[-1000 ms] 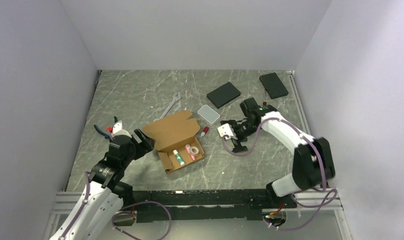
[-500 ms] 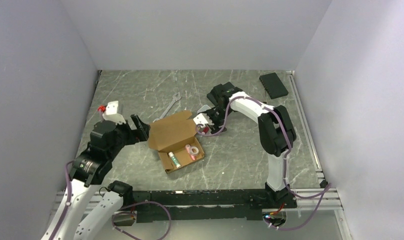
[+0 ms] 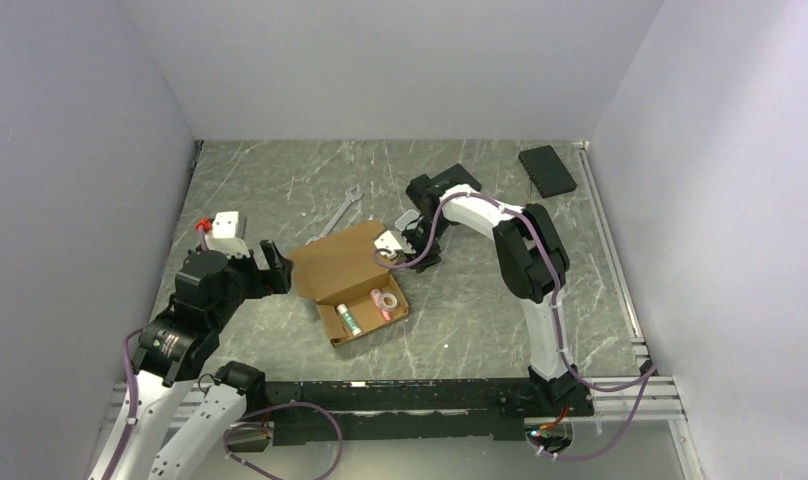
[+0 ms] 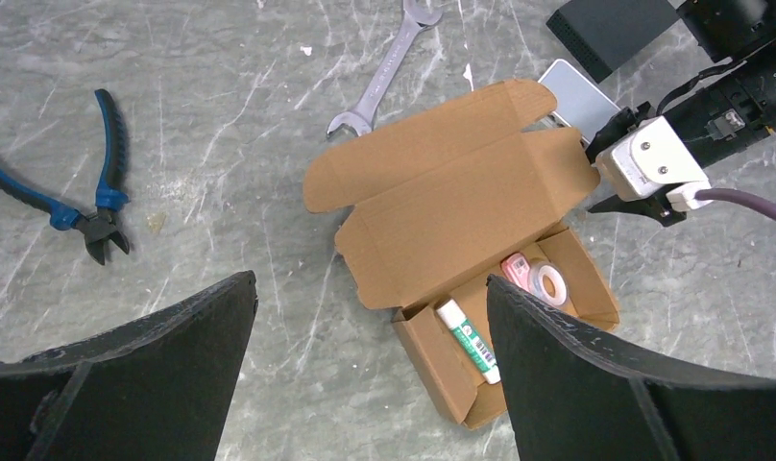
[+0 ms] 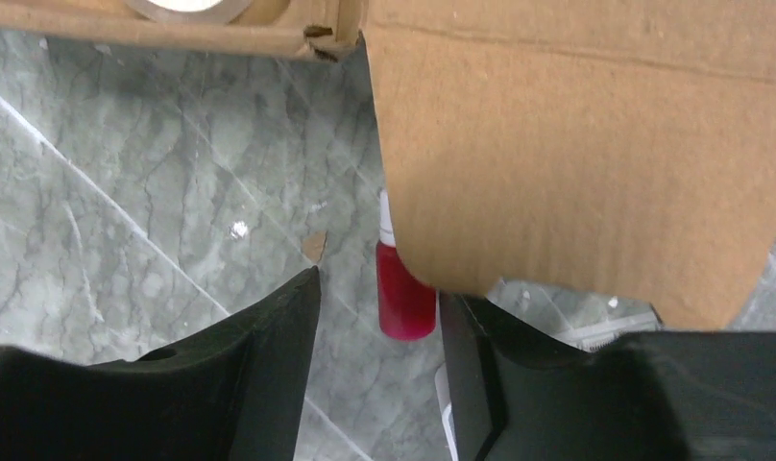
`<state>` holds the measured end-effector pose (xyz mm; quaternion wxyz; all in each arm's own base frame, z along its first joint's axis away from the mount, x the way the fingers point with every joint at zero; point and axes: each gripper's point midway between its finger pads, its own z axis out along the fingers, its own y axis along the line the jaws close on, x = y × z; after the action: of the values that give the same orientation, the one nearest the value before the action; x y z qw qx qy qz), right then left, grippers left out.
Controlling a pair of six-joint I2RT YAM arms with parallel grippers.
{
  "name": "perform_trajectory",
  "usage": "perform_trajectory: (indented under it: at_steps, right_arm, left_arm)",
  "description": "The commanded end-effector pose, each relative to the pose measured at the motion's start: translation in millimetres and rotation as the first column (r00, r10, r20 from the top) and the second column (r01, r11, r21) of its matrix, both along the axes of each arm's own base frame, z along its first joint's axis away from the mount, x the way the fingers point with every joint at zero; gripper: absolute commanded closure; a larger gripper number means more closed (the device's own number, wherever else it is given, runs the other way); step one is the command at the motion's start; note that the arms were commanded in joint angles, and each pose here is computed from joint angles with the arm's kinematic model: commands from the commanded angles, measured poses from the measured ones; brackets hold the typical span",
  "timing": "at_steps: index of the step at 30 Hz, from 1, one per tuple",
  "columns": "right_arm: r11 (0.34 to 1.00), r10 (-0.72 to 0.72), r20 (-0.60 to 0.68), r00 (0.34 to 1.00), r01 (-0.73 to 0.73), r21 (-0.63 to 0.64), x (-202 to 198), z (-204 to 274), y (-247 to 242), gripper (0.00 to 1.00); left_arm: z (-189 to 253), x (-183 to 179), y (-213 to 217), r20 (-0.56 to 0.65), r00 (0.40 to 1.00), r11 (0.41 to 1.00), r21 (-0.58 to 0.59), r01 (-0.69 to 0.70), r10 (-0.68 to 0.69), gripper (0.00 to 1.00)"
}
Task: Fold the paper box
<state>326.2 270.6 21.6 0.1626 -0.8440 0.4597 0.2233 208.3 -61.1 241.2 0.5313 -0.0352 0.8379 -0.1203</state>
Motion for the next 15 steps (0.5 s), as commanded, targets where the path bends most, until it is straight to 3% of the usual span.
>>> perform_trajectory:
  at_steps: [1, 11, 15]
  right_arm:
    - [1.000, -0.001, -0.012, 1.000, 0.001, -0.017, 0, 1, 6, 0.50]
    - [0.990, -0.096, -0.012, 0.995, 0.094, -0.101, -9, -13, -14, 0.77]
    - [0.979, -0.163, -0.018, 0.986, 0.159, -0.129, -25, -11, -31, 0.96]
  left_arm:
    - [1, 2, 5, 0.015, 1.000, 1.000, 0.026, -0.014, 0.013, 0.06]
    - [4, -1, 9, 0.030, 0.999, 0.999, 0.027, -0.029, 0.028, 0.07]
    - [3, -1, 9, 0.027, 0.999, 0.999, 0.029, -0.026, 0.026, 0.06]
